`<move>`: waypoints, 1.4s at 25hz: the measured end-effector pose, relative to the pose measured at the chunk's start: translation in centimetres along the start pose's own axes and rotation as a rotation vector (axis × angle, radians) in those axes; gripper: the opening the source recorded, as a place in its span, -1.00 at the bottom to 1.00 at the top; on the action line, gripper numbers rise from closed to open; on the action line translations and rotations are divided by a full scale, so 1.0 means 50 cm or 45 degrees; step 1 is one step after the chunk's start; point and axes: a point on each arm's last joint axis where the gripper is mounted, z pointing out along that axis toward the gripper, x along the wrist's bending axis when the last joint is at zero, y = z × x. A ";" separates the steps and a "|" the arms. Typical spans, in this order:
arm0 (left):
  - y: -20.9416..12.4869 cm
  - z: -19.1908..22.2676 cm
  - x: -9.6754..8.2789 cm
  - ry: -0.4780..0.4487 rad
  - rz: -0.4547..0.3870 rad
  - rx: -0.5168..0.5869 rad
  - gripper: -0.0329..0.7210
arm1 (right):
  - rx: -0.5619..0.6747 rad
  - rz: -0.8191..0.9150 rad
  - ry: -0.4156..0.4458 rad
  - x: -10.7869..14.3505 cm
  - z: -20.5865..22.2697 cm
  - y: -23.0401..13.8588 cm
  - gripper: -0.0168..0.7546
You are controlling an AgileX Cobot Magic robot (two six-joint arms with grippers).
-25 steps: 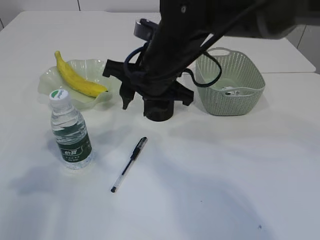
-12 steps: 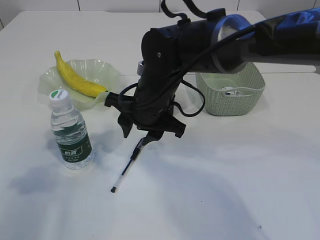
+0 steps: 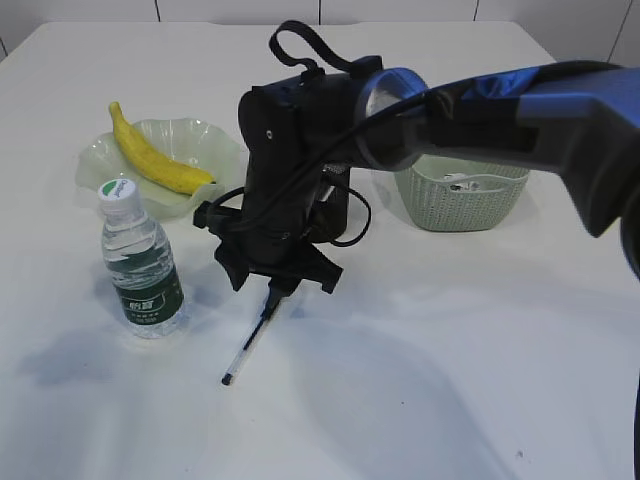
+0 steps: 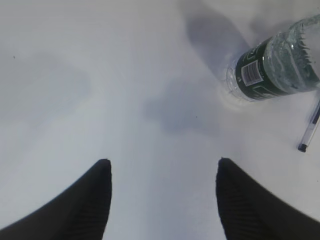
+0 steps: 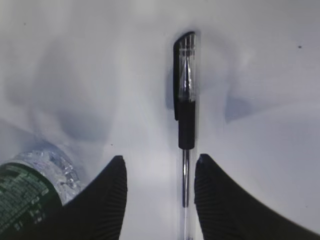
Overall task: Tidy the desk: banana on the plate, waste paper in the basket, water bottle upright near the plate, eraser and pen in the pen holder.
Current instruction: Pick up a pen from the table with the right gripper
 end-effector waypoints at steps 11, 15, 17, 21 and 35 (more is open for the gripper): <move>0.001 0.000 0.000 -0.001 0.000 -0.008 0.32 | -0.017 0.014 -0.146 0.000 0.034 0.014 -0.09; 0.001 0.000 0.000 -0.001 0.000 -0.008 0.32 | -0.002 0.019 -0.171 -0.005 0.054 0.012 -0.09; 0.001 0.000 0.000 -0.001 0.000 -0.008 0.32 | 0.000 0.019 -0.175 -0.006 0.058 0.012 -0.09; 0.002 0.000 0.000 -0.001 0.000 -0.011 0.32 | 0.001 0.019 -0.178 -0.007 0.060 0.011 -0.09; 0.005 0.000 0.000 -0.003 0.000 -0.037 0.32 | 0.005 0.020 -0.187 -0.009 0.067 0.011 -0.09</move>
